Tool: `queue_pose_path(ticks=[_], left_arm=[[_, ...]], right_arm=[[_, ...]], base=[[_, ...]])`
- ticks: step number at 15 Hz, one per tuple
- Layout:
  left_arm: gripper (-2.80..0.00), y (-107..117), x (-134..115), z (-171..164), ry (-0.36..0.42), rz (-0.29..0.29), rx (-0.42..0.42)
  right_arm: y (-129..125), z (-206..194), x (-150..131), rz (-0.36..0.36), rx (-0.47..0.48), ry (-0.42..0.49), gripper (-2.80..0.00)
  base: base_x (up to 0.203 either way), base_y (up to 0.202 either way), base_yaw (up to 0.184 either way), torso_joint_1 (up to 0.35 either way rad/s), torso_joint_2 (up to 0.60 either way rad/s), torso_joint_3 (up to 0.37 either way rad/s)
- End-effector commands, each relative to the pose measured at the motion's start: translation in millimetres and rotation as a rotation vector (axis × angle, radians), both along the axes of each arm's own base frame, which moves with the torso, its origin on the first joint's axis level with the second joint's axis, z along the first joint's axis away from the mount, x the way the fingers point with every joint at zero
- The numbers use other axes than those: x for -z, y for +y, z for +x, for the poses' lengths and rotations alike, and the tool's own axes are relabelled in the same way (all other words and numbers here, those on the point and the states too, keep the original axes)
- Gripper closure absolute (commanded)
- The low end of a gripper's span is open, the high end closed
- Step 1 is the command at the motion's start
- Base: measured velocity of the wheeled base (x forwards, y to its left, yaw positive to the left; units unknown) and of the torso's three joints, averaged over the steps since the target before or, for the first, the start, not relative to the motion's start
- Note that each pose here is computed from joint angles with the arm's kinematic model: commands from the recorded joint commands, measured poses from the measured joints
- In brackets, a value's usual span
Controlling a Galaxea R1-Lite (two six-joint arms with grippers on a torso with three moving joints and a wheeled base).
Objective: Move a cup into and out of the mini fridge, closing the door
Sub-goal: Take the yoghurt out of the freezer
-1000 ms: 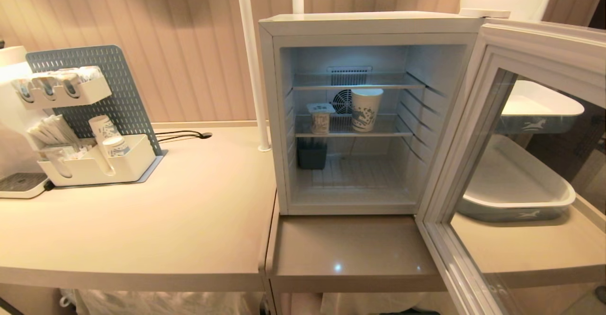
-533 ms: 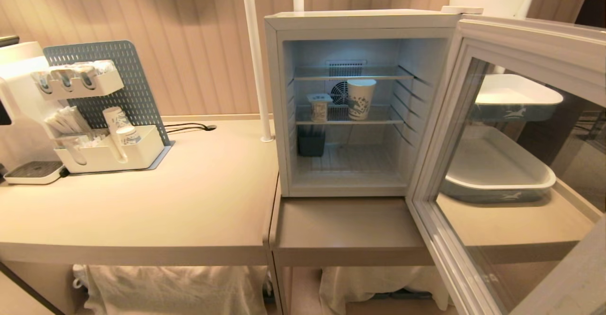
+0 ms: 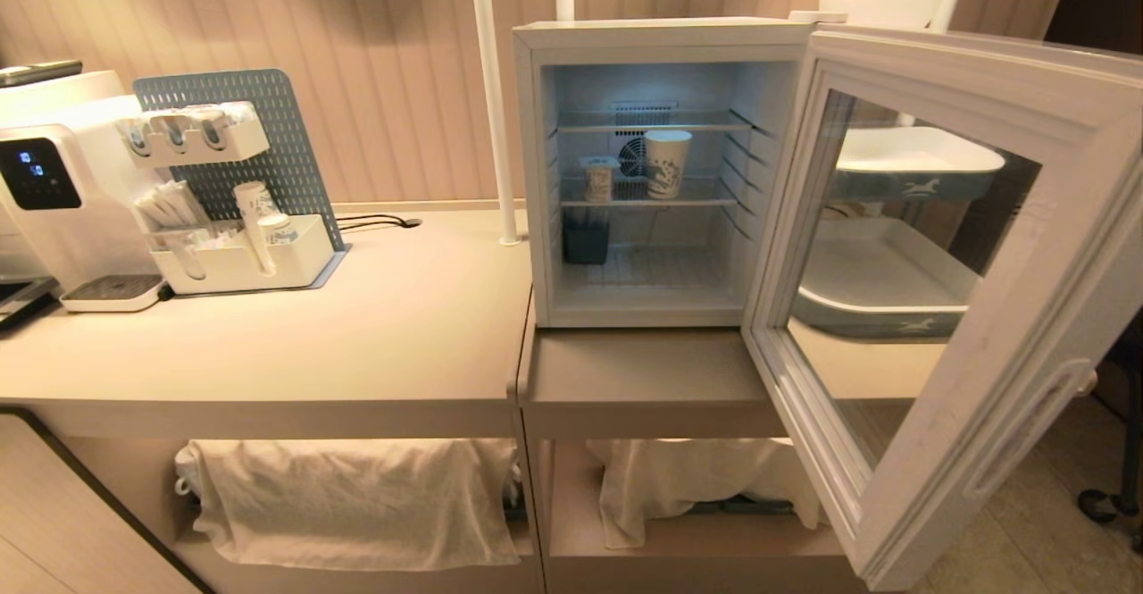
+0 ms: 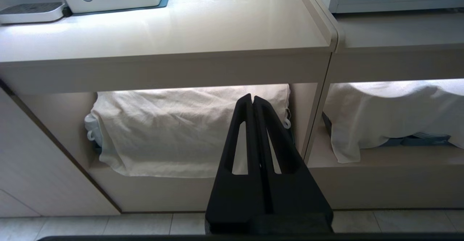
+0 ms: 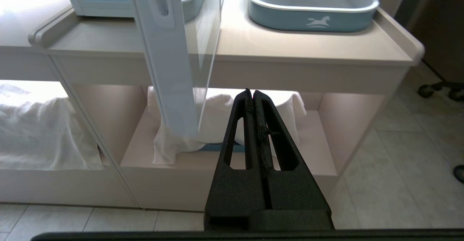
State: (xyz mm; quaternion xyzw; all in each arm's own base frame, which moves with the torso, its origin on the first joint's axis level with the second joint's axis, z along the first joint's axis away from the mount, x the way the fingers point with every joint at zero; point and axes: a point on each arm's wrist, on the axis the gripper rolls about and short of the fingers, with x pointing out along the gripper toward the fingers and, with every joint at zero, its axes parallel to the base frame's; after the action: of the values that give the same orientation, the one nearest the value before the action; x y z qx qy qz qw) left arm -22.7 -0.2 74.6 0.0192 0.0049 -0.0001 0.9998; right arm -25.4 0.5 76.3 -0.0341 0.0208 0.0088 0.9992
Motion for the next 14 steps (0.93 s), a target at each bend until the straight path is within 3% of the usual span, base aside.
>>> queue_pose_path(ticks=[1, 7, 14], left_arm=[[0.0, 0.0, 0.1, -0.1, -0.001, 0.0, 0.0], [0.0, 0.0, -0.1, 0.0, -0.001, 0.0, 0.0], [0.0, 0.0, -0.1, -0.1, -0.002, -0.002, 0.0]], right_arm=[[0.0, 0.1, -0.1, 0.0, -0.001, 0.001, 0.0], [0.0, 0.1, -0.2, 0.0, -0.001, -0.001, 0.0], [0.0, 0.1, -0.2, 0.0, -0.001, -0.001, 0.0]], base=[[-0.179, 0.0, -0.001, 0.001, 0.01, 0.002], [-0.022, 0.014, -0.001, 0.001, 0.0, 0.002], [0.0, 0.188, 0.002, 0.002, 0.01, 0.003]])
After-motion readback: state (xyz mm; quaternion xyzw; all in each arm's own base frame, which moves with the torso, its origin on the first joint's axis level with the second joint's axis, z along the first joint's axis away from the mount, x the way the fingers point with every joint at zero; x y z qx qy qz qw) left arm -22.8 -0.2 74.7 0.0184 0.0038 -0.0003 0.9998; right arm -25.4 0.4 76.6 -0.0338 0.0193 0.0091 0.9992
